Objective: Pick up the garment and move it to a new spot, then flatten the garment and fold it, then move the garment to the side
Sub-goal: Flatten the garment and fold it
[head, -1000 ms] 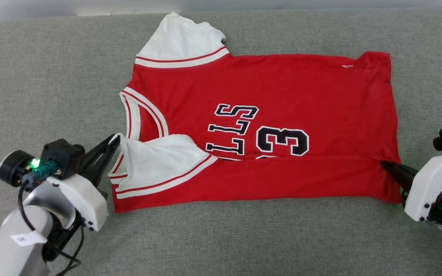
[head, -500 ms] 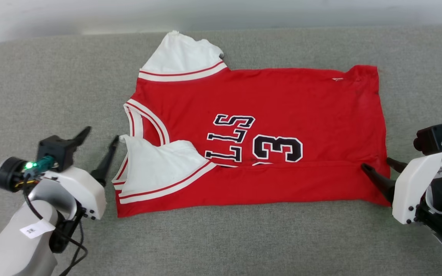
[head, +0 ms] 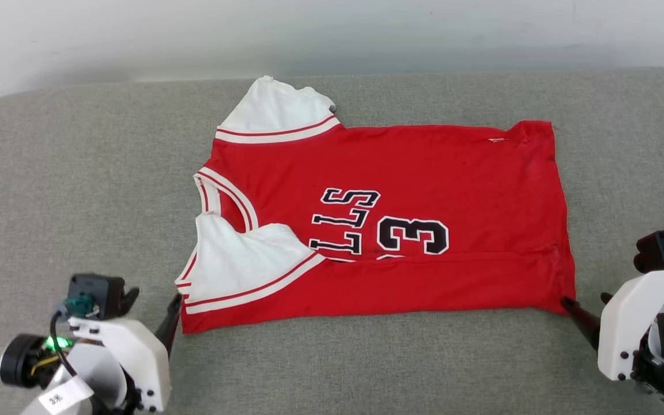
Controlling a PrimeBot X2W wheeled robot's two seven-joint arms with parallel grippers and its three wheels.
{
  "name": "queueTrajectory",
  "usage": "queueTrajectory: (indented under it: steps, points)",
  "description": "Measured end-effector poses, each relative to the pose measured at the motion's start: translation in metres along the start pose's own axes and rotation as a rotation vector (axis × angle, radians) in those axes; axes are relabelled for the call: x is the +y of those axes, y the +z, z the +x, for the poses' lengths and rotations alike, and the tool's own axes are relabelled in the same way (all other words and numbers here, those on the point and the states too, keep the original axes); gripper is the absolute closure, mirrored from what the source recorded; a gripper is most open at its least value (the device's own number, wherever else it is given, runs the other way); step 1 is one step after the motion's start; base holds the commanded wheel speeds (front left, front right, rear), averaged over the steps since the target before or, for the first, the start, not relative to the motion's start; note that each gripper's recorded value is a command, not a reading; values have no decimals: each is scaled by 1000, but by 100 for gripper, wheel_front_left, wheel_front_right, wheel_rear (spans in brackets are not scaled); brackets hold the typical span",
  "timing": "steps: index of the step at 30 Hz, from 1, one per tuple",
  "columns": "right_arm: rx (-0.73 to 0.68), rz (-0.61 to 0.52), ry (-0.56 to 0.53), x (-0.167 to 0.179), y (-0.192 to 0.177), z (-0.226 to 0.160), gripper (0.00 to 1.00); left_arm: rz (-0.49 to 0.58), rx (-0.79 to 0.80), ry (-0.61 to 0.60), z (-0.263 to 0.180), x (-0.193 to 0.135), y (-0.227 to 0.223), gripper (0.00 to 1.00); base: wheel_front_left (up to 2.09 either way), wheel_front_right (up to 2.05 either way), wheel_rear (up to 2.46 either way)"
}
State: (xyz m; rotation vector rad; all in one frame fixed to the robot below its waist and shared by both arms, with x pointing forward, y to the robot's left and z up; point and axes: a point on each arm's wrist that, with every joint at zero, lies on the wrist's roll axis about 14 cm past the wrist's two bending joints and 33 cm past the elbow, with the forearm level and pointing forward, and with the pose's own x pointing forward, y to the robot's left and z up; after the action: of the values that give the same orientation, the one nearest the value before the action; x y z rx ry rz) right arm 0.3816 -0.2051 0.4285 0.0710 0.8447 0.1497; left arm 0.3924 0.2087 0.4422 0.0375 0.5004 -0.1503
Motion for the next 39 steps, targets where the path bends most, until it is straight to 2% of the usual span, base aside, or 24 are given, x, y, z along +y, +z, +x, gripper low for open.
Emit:
queueTrajectory:
  steps: [8,21,25,26,27,28,33,39]
  points:
    - [10,64,-13,7,-7,-9,0,-48,147,-15,-9,-17,-27,0,0,0,0]
    - [28,95,-32,3,-12,-3,0,-66,286,-7,17,-15,-62,0,0,0,0]
    - [34,95,-34,3,-13,-1,0,-78,339,-37,20,-20,-74,0,0,0,0]
    - [34,95,-35,3,-13,-1,0,-82,347,-45,21,-22,-75,35,0,0,0]
    - [34,93,-35,3,-12,-1,0,-80,356,-58,21,-24,-77,82,0,0,0]
    - [33,90,-36,2,-12,-1,0,-71,362,-69,21,-25,-78,100,0,0,0]
    - [25,60,-53,-2,-7,-2,0,-91,343,-102,18,-36,-78,100,0,0,0]
    - [36,-8,-80,-5,0,4,0,-73,232,-102,11,-37,-56,100,0,0,0]
